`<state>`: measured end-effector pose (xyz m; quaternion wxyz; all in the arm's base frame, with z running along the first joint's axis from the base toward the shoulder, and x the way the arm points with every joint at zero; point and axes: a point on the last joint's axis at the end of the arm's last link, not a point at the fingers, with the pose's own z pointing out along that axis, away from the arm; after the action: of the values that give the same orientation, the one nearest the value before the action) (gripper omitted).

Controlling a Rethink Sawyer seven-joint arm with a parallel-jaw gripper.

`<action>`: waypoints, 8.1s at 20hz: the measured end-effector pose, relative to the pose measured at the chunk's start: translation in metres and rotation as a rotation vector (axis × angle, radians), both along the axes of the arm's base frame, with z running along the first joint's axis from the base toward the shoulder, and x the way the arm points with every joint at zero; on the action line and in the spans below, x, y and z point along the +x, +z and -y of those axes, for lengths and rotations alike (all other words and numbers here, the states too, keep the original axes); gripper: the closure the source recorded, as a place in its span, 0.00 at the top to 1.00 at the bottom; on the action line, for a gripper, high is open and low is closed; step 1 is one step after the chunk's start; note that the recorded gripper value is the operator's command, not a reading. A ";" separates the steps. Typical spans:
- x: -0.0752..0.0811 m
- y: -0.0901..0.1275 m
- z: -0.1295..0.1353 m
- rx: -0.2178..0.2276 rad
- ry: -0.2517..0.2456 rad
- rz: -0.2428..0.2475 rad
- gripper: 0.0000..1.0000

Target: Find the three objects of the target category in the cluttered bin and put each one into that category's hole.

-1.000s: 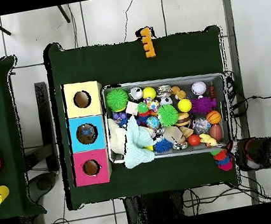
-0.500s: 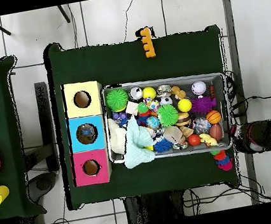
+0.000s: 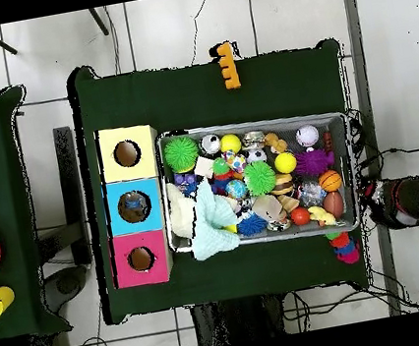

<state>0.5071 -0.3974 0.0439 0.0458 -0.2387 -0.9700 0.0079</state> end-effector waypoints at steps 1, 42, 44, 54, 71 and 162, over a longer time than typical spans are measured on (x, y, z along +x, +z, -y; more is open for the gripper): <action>0.001 0.005 0.002 -0.006 -0.003 0.004 1.00; 0.050 -0.010 -0.180 0.043 0.230 0.080 1.00; 0.052 -0.012 -0.179 0.045 0.224 0.080 1.00; 0.059 -0.026 -0.154 0.027 0.176 0.081 1.00; 0.044 -0.087 -0.150 -0.016 0.164 0.086 1.00; 0.055 -0.041 -0.110 -0.043 0.076 -0.012 1.00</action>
<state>0.5618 -0.2874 0.0026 0.0464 -0.2028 -0.9776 0.0318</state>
